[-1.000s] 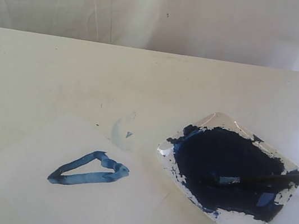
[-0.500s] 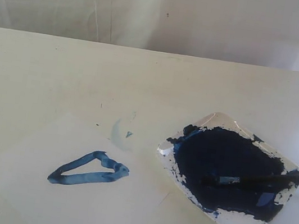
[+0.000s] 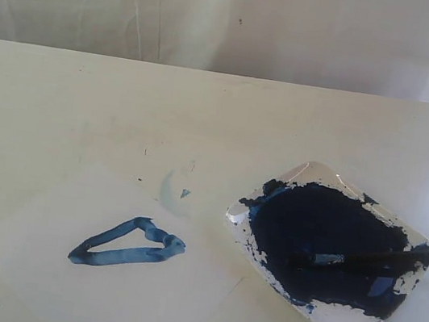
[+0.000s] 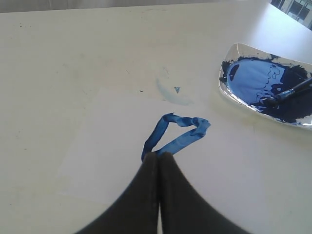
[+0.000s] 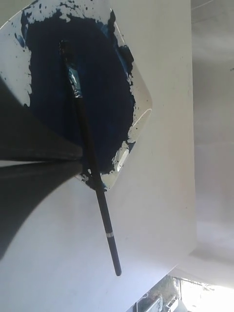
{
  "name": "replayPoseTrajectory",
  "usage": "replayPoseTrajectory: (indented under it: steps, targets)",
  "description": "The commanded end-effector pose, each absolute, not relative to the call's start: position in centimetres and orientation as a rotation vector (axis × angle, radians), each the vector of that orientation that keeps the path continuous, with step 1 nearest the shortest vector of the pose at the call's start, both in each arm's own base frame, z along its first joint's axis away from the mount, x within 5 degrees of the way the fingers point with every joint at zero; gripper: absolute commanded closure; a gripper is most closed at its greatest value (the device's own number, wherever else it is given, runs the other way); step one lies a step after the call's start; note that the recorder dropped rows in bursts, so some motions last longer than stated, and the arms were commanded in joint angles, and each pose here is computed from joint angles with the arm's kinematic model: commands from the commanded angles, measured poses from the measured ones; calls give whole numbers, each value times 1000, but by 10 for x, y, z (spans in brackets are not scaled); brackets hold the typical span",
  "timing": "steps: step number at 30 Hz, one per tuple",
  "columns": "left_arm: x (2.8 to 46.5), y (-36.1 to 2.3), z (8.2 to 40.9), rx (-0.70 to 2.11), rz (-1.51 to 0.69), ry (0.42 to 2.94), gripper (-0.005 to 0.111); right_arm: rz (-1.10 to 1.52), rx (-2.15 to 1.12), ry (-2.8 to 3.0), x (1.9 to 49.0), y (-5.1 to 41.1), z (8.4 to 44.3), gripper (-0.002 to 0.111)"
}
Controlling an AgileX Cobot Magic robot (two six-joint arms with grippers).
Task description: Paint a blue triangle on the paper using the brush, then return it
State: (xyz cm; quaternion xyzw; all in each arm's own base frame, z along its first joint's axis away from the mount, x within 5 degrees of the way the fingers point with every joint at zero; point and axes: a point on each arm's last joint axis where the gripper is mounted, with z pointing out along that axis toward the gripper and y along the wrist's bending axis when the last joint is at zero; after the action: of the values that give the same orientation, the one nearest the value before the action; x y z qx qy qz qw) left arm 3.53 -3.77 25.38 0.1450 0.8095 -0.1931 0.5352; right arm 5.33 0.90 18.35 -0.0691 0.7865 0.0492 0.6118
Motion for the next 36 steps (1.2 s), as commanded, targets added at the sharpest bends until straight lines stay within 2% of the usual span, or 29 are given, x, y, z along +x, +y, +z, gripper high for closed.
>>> replayPoseTrajectory:
  steps: [1, 9, 11, 16, 25, 29, 36]
  targets:
    - [35, -39, 253, 341, -480, 1926, 107, 121, -155, 1809, 53, 9, 183, 108]
    - [35, -38, 252, 344, -471, 1933, 107, 121, -155, 1814, 53, 9, 183, 108]
    - [38, -34, 245, 363, -377, 1944, 107, 121, -155, 1814, 53, 9, 183, 108]
    - [47, -15, 210, 483, -12, 2025, 107, 121, -155, 1814, 53, 9, 183, 108]
    - [44, -11, 154, 502, 55, 2032, 107, 121, -155, 1814, 53, 9, 183, 108]
    - [52, -9, 168, 422, 107, 1867, 107, 121, -155, 1814, 53, 9, 183, 108]
    - [53, -7, 171, 389, 131, 1845, 107, 121, -155, 1814, 53, 9, 183, 108]
